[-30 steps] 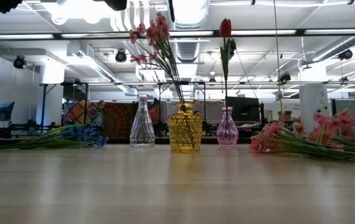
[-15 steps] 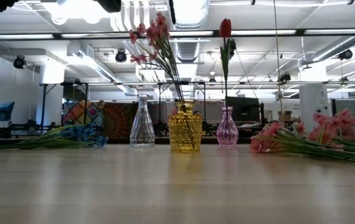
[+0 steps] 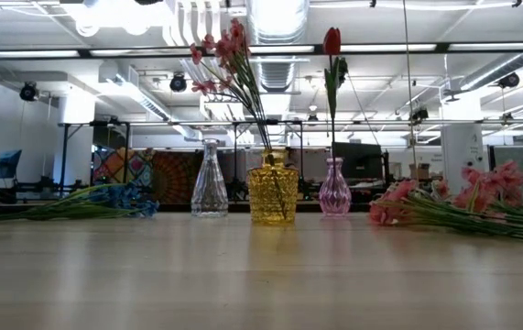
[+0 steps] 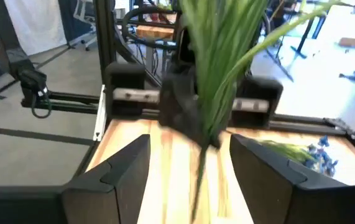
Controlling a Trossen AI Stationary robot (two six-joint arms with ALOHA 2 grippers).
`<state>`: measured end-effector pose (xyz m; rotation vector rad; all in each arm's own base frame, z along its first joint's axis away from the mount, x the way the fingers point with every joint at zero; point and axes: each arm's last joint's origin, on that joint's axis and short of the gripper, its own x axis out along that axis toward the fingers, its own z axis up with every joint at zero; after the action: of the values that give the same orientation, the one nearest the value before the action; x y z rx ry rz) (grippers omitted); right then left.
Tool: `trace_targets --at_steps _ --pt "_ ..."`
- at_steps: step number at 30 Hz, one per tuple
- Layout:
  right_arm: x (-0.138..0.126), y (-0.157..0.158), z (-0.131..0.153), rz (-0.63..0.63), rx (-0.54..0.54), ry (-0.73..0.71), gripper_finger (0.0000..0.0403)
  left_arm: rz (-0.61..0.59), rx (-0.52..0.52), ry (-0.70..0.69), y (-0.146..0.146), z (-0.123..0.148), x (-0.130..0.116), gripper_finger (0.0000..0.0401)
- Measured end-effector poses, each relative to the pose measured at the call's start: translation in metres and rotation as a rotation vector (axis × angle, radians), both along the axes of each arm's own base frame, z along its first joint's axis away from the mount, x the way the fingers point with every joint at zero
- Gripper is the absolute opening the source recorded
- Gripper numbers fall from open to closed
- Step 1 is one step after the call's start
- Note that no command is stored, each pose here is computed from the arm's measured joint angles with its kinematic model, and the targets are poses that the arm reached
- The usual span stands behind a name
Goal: Sort flowers into vase by color
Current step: Put the left blue flowers into the transparent vase
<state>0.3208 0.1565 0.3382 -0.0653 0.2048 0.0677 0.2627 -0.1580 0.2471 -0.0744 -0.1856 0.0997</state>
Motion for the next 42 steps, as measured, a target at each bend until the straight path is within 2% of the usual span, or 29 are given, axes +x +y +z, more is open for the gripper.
trace_targets --at_steps 7,12,15,24,33,42 --pt "-0.019 -0.010 0.016 -0.012 0.023 0.026 0.0215 0.194 -0.043 0.005 0.029 0.011 -0.040 0.0003" --pt "-0.023 -0.012 0.015 -0.010 0.013 0.025 0.0215 0.405 -0.049 0.018 0.057 0.013 -0.064 0.0002" --pt "-0.021 -0.013 0.013 -0.011 -0.004 0.031 0.0216 0.484 -0.058 0.005 0.078 0.013 -0.072 0.0002" --pt "-0.016 -0.032 0.012 -0.062 -0.047 0.053 0.0217 0.475 -0.015 -0.111 0.132 0.007 -0.082 0.0002" --pt "-0.018 -0.075 0.014 -0.184 -0.068 0.128 0.0217 0.574 0.035 -0.070 0.150 0.001 -0.076 0.0002" --pt "-0.029 -0.102 0.019 -0.215 -0.059 0.109 0.0217 0.537 0.061 -0.088 0.173 -0.005 -0.070 0.0002"
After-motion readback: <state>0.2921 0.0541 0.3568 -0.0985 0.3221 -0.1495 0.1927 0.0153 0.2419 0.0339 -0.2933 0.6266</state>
